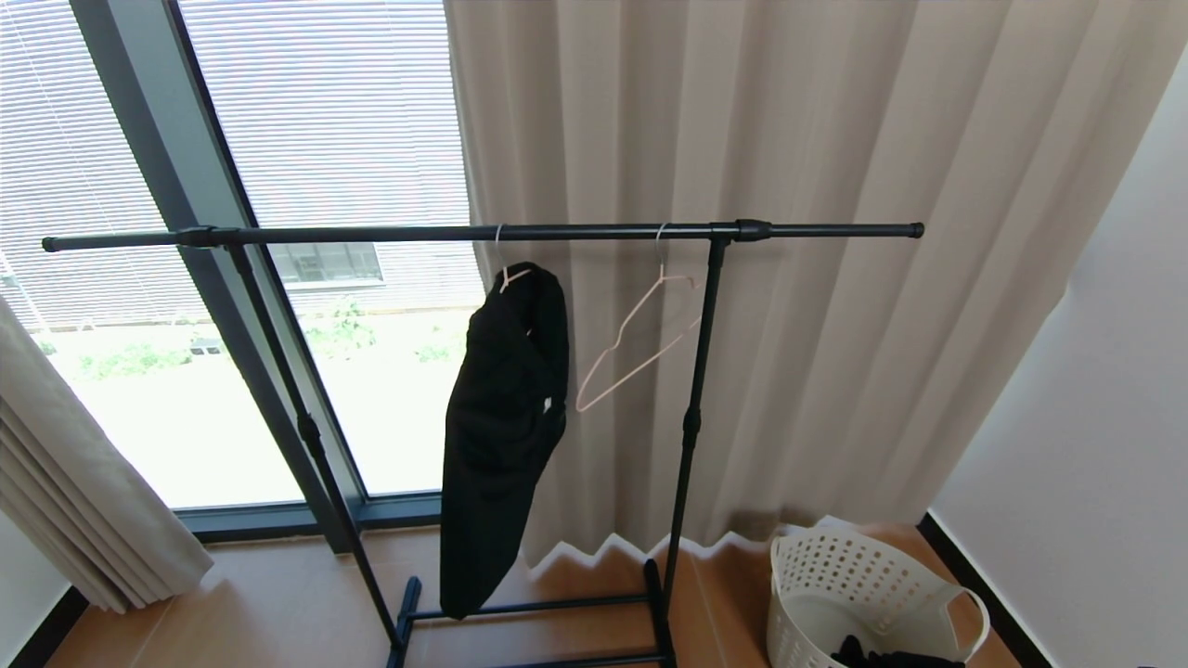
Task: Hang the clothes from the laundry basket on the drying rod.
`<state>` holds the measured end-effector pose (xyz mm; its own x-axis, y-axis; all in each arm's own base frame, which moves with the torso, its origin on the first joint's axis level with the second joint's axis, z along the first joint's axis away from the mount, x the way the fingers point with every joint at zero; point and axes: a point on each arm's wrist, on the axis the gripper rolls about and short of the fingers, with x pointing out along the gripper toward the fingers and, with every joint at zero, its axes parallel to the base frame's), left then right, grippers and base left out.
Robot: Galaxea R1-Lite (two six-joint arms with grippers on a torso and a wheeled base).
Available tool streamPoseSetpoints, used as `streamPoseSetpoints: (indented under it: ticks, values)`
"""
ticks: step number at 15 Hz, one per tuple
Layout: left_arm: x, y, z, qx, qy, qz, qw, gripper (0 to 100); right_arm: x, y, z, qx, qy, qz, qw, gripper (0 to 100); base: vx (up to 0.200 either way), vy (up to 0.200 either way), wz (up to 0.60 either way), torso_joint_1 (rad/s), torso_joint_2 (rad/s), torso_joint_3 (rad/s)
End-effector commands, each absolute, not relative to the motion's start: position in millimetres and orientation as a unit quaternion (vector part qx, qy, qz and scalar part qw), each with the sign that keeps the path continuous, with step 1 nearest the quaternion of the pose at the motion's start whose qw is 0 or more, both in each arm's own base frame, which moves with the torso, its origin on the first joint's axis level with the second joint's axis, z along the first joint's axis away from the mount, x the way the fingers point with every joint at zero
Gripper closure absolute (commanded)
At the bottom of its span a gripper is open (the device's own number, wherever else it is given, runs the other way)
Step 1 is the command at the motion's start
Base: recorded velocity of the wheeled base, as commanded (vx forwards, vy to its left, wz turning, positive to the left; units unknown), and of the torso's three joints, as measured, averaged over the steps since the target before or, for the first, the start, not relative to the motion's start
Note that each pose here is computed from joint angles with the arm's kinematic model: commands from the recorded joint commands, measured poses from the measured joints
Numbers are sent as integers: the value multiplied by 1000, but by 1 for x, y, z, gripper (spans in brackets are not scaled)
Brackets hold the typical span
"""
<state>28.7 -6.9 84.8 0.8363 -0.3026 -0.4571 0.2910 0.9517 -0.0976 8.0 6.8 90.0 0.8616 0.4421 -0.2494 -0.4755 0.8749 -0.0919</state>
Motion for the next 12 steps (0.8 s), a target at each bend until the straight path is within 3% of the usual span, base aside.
streamPoseSetpoints:
  ticks: [1,12]
  values:
    - [25,-7,85,-11,226,-153,962,0,8,6,90,-75,110,228,965,0,0,0,0,0,0,0]
    - [-3,-3,84,16,94,-61,994,0,-3,0,87,-69,67,81,992,0,0,0,0,0,0,0]
